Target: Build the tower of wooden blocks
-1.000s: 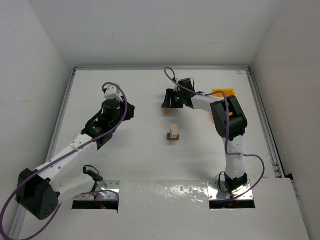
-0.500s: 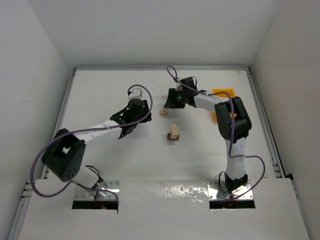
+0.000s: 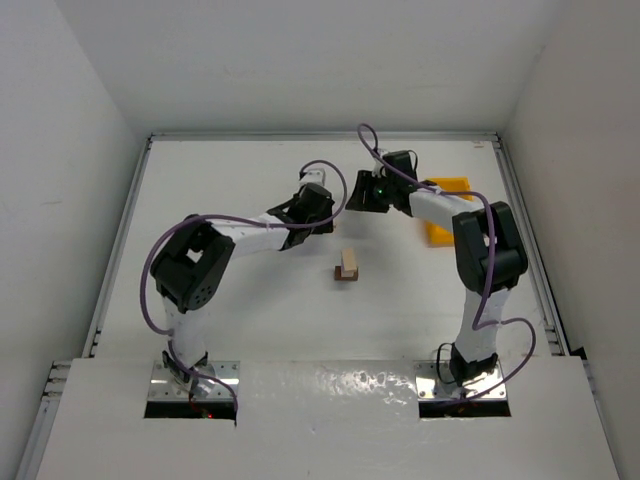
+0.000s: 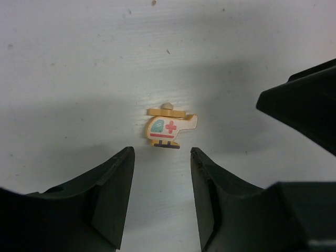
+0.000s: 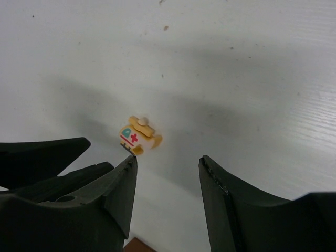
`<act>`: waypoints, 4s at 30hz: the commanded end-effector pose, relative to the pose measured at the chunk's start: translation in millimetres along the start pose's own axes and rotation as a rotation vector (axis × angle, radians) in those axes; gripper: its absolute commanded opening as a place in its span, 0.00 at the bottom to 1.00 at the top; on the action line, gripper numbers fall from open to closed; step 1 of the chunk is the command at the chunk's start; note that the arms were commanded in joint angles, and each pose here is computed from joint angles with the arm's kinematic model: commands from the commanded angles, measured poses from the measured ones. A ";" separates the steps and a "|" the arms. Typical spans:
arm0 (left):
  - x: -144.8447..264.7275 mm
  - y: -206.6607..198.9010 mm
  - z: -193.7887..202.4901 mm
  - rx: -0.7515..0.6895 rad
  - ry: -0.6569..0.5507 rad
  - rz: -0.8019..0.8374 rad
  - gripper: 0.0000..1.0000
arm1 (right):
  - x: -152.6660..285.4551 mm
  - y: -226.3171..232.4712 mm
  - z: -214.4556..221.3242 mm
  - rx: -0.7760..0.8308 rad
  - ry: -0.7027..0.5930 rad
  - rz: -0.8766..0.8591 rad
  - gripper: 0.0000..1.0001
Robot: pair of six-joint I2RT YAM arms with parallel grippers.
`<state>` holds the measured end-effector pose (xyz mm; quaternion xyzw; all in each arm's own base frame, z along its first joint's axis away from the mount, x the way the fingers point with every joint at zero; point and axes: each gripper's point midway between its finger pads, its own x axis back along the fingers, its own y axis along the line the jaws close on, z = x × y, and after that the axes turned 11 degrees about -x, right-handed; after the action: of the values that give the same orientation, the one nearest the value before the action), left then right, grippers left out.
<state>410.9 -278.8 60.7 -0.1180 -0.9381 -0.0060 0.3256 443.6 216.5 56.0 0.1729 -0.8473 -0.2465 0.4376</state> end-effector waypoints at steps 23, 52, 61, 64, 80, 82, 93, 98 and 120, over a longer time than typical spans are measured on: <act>-37.1 -15.4 18.1 -0.126 0.066 -0.031 0.39 | 30.3 18.9 -41.6 -0.019 -0.130 -0.089 0.50; -8.4 4.3 -6.1 -0.067 -0.086 -0.087 0.08 | 52.0 36.3 -36.1 0.036 -0.094 -0.183 0.49; 22.0 11.2 -43.6 -0.038 -0.205 -0.098 0.07 | 44.2 53.5 -31.2 0.047 -0.028 -0.297 0.34; 25.4 11.6 -46.9 -0.035 -0.217 -0.099 0.07 | 40.1 72.4 -32.1 0.031 0.032 -0.402 0.48; 60.7 3.8 -72.4 0.030 -0.324 -0.004 0.06 | 30.9 93.9 -36.5 -0.100 0.058 -0.555 0.56; 61.8 3.1 -73.2 0.035 -0.328 0.004 0.06 | 29.9 93.0 -35.3 -0.103 0.061 -0.555 0.56; 64.4 -7.0 -77.9 0.039 -0.344 0.057 0.06 | 33.5 107.1 -31.6 -0.129 0.082 -0.636 0.55; 66.6 -8.6 -79.5 0.036 -0.348 0.066 0.06 | 29.0 106.2 -28.1 -0.142 0.096 -0.642 0.55; 72.9 -13.4 -89.4 0.029 -0.379 0.087 0.06 | 23.9 115.3 -10.9 -0.155 0.142 -0.665 0.20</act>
<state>407.2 -275.8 140.1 -0.1369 -0.9719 0.0204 0.1902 430.3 290.8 132.7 0.3968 -0.6904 -0.4317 0.4237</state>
